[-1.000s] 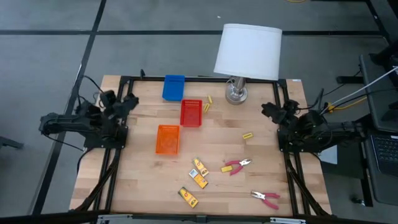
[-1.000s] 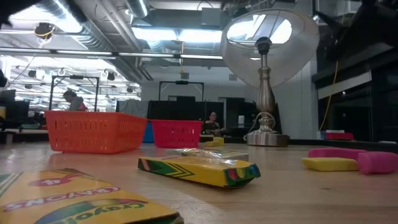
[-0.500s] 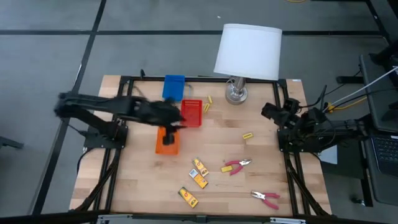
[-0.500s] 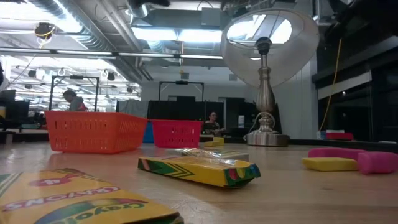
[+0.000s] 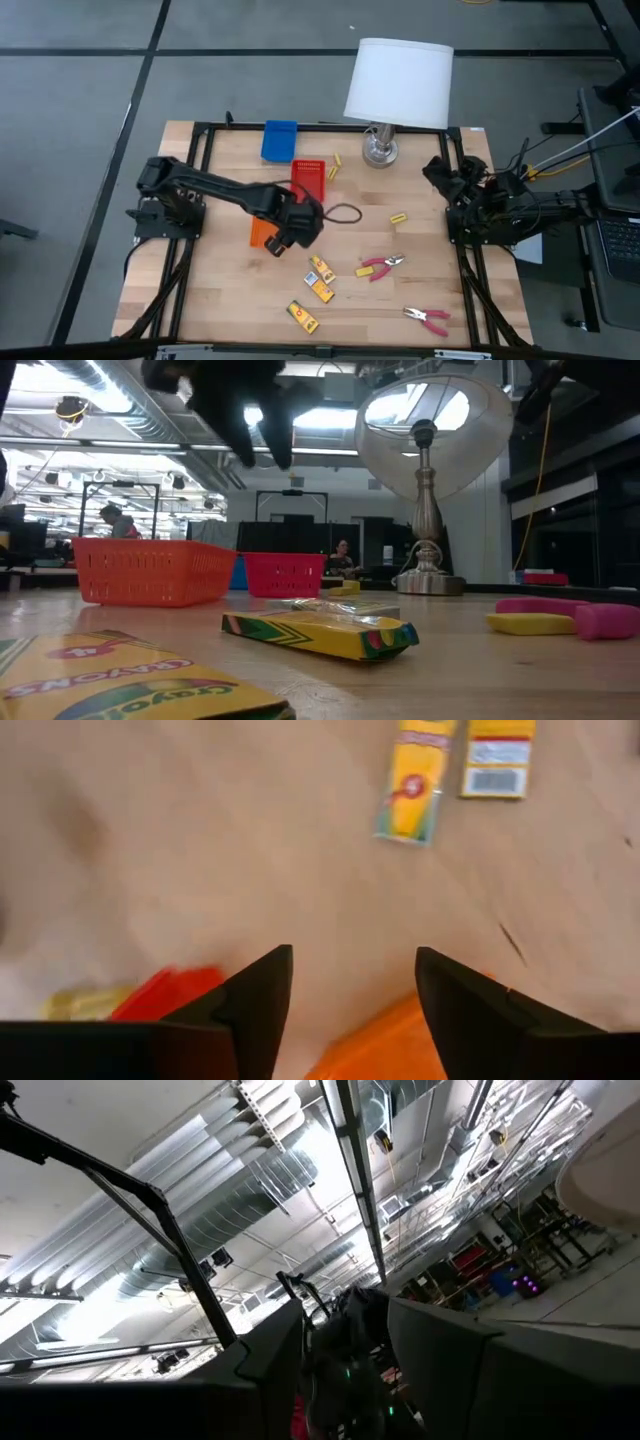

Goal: Pick & Place School Supplies
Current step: Put the yellow crayon box into the blue bin

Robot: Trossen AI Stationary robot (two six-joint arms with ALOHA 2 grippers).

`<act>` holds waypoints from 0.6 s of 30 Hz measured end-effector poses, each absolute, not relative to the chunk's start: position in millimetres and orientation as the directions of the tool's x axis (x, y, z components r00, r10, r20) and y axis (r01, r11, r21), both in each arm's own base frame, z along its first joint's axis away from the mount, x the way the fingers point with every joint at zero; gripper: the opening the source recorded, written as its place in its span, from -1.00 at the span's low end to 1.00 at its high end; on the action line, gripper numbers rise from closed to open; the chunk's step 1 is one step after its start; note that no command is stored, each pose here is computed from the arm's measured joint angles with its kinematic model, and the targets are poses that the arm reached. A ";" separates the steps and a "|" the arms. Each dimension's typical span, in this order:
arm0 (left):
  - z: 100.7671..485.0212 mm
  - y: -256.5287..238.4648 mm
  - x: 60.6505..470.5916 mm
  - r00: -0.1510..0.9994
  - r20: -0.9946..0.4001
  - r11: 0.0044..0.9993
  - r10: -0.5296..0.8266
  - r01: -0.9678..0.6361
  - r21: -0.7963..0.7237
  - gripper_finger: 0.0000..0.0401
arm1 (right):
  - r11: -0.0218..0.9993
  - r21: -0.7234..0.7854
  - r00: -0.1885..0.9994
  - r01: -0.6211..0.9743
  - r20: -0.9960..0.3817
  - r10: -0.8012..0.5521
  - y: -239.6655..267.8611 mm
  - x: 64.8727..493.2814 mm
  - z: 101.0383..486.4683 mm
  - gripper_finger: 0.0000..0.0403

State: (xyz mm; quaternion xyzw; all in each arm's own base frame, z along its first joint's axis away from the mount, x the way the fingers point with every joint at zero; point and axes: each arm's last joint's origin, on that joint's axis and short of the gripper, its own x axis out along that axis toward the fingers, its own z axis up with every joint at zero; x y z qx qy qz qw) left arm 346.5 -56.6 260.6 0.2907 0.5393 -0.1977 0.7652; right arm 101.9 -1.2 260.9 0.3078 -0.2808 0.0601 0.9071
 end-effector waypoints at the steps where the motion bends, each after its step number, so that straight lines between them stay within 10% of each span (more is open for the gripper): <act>1: 254.4 -58.5 349.3 0.334 -0.943 0.732 0.000 0.642 0.228 0.07 | 0.809 0.517 0.832 -0.279 0.550 -0.064 -1.2 101.7 261.3 -0.23; 18: 199.4 -83.0 388.6 0.364 -0.905 0.709 -0.220 0.697 0.108 0.16 | 0.837 0.502 0.822 -0.219 0.558 -0.119 -2.8 100.9 262.2 -0.23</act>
